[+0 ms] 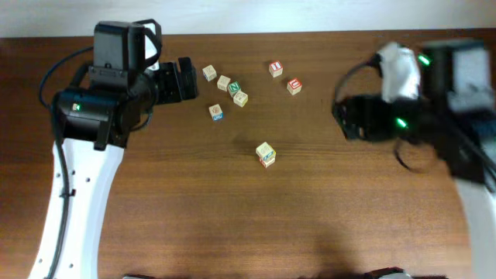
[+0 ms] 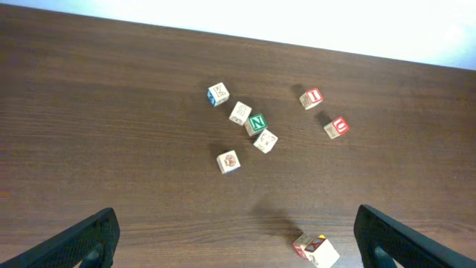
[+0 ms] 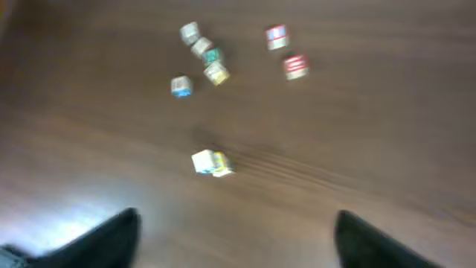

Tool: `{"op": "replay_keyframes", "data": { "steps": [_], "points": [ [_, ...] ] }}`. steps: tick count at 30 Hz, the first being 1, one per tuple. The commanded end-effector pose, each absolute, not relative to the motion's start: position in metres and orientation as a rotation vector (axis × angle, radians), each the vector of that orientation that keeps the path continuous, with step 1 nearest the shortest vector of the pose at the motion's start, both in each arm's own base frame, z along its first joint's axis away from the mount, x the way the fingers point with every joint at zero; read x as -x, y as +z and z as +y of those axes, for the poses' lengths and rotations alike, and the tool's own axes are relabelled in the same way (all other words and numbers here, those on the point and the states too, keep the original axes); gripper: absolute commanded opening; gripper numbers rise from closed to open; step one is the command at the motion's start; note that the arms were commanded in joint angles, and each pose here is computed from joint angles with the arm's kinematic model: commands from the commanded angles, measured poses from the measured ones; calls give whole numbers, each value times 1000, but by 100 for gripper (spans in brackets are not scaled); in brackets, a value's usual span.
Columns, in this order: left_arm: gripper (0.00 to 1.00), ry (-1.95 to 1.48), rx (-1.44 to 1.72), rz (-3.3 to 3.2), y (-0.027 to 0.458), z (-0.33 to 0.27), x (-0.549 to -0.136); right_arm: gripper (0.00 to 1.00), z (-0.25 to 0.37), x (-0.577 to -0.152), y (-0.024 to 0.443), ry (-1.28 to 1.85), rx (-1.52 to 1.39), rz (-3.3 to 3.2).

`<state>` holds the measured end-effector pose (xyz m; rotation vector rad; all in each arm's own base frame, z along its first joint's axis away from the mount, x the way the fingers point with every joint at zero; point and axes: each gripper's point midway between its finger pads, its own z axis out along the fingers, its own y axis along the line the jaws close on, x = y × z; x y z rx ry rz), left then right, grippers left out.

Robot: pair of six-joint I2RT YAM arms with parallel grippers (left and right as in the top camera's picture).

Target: Rotate 3 blocks

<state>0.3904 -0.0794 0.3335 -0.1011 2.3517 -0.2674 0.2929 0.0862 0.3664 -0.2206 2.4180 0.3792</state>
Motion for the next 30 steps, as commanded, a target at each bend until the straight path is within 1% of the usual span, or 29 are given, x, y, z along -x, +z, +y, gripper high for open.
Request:
{"op": "replay_keyframes", "data": {
  "steps": [1,2,6,11,16,19,24,26,28,30],
  "points": [
    [99,-223,103,2338,338,-72,-388,98,57,-251,404,229,162,2293],
    [99,-223,103,2339,337,-72,-388,98,55,-236,411,231,165,2265],
    [99,-222,103,2340,337,-72,-388,98,49,-197,432,235,164,2164],
    [99,-222,103,2340,337,-72,-388,98,45,-174,444,238,164,2091],
    [99,-222,103,2340,337,-72,-388,98,32,-175,437,153,122,2123],
    [99,-222,103,2341,337,-72,-388,98,18,-185,427,66,63,2143],
    [99,-223,100,2341,337,-73,-388,98,12,-203,404,58,14,2027],
    [99,-223,101,2341,337,-73,-388,98,18,-213,396,62,92,1917],
    [99,-223,101,2342,337,-73,-388,98,32,-219,385,72,232,1795],
    [99,-222,101,2344,336,-73,-388,98,42,-221,358,63,336,1674]
  ]
}}
